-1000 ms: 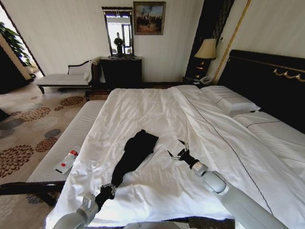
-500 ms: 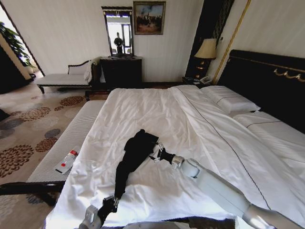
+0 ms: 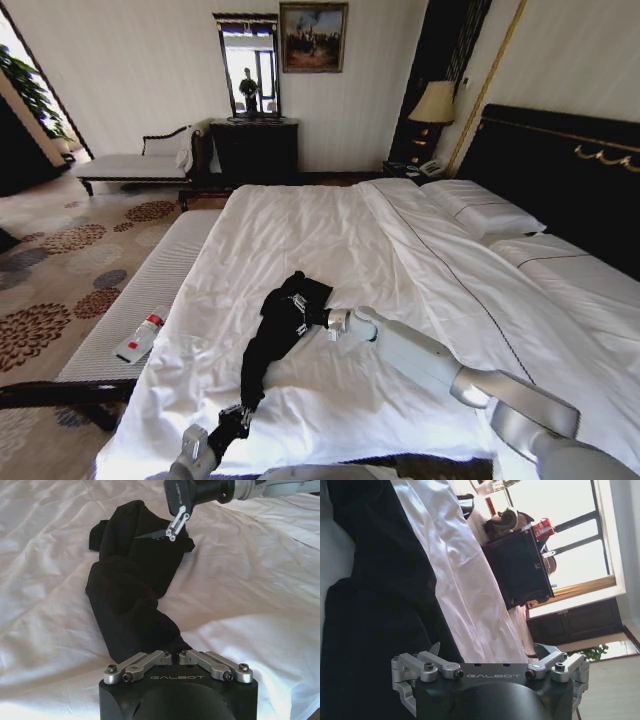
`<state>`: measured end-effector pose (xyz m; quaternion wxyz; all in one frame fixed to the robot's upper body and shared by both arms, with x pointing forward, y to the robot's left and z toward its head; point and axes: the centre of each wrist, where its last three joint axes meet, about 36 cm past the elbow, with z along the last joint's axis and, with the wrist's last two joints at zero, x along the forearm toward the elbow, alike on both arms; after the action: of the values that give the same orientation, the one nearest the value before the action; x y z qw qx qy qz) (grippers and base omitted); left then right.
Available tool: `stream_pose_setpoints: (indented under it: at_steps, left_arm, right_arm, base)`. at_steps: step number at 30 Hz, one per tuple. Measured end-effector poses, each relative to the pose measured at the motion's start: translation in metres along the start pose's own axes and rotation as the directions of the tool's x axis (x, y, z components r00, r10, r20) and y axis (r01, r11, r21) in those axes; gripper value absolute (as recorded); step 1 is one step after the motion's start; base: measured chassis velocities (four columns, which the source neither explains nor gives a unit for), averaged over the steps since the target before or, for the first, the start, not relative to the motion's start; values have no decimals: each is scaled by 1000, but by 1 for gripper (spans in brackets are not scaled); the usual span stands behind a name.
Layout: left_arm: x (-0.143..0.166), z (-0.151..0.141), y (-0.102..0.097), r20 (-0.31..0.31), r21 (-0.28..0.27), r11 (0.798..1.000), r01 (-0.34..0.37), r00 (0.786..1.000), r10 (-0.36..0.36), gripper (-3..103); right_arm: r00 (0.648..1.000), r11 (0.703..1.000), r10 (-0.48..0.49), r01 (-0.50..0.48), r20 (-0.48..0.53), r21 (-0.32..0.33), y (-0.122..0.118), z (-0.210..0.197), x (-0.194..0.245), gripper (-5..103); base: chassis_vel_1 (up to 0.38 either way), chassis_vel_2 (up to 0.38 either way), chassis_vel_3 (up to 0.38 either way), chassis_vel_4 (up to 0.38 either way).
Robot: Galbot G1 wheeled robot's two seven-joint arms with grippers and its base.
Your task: Fold the clothes on the bed.
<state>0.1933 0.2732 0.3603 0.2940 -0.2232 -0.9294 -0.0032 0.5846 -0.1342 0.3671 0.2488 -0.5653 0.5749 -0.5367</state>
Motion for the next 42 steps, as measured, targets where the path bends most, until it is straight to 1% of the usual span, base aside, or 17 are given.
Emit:
stream_pose_setpoints:
  at_steps: [1, 5, 6, 7, 9, 16, 19, 22, 24, 26, 28, 30, 33, 36, 37, 40, 42]
  left_arm:
    - [0, 0, 0, 0, 0, 1000, 0, 1000, 0, 2]
    - [-2, -2, 0, 17, 18, 1000, 2, 1000, -2, 2]
    - [-2, -2, 0, 17, 18, 1000, 2, 1000, -2, 2]
    - [-2, -3, 1, 24, 24, 1000, 4, 1000, -4, 2]
    - [-2, -4, 0, 34, 34, 999, 6, 999, -7, 2]
    - [-2, -1, -2, 40, 45, 999, 0, 999, -1, 2]
    - [-3, 1, -4, 41, 48, 999, -7, 999, 5, 2]
    - [-3, 1, -5, 42, 50, 999, -9, 999, 7, 2]
    - [-3, 1, -7, 45, 51, 999, -13, 999, 11, 2]
    - [-3, 0, -7, 46, 51, 999, -15, 999, 12, 2]
    - [-2, 0, -10, 49, 52, 998, -20, 999, 18, 2]
    - [-2, 0, -10, 50, 52, 998, -21, 999, 18, 2]
    - [-1, -1, -12, 56, 54, 998, -26, 998, 23, 2]
    - [-1, -2, -12, 58, 54, 998, -27, 998, 24, 2]
    - [0, -2, -12, 61, 54, 998, -26, 998, 22, 2]
    - [0, -3, -11, 64, 55, 998, -24, 998, 21, 2]
    - [0, -3, -11, 66, 56, 998, -24, 998, 20, 2]
  right_arm:
    - [1000, 1000, 0, 0, 0, 0, 0, 0, 0, 100]
    - [992, 985, -118, 112, 38, 131, -23, 15, -24, 100]
    - [992, 985, -118, 112, 38, 131, -23, 15, -24, 100]
    - [982, 967, -184, 172, 45, 190, -31, 20, -30, 100]
    - [963, 937, -267, 249, 43, 245, -40, 25, -31, 100]
    - [919, 882, -393, 369, 26, 295, -67, 28, -26, 100]
    - [873, 828, -488, 463, 0, 315, -79, 28, -31, 100]
    - [853, 806, -522, 499, -14, 320, -85, 29, -37, 100]
    - [816, 765, -577, 558, -45, 322, -96, 34, -47, 100]
    - [808, 756, -587, 570, -53, 322, -99, 36, -50, 100]
    - [780, 724, -620, 610, -84, 323, -107, 47, -57, 103]
    - [776, 718, -625, 616, -88, 324, -108, 48, -58, 103]
    - [743, 685, -658, 657, -120, 314, -113, 56, -65, 91]
    - [732, 674, -669, 671, -129, 308, -114, 57, -66, 86]
    - [720, 663, -681, 684, -135, 303, -114, 58, -68, 76]
    - [710, 655, -690, 694, -140, 299, -113, 59, -69, 70]
    - [707, 652, -693, 698, -141, 294, -112, 59, -70, 59]
  base:
    - [0, 0, 0, 0]
    - [0, 0, 0, 0]
    - [0, 0, 0, 0]
    - [0, 0, 0, 0]
    - [0, 0, 0, 0]
    - [0, 0, 0, 0]
    - [0, 0, 0, 0]
    - [0, 0, 0, 0]
    - [0, 0, 0, 0]
    - [0, 0, 0, 0]
    - [0, 0, 0, 0]
    - [0, 0, 0, 0]
    - [0, 0, 0, 0]
    - [0, 0, 0, 0]
    - [0, 0, 0, 0]
    - [0, 0, 0, 0]
    - [0, 0, 0, 0]
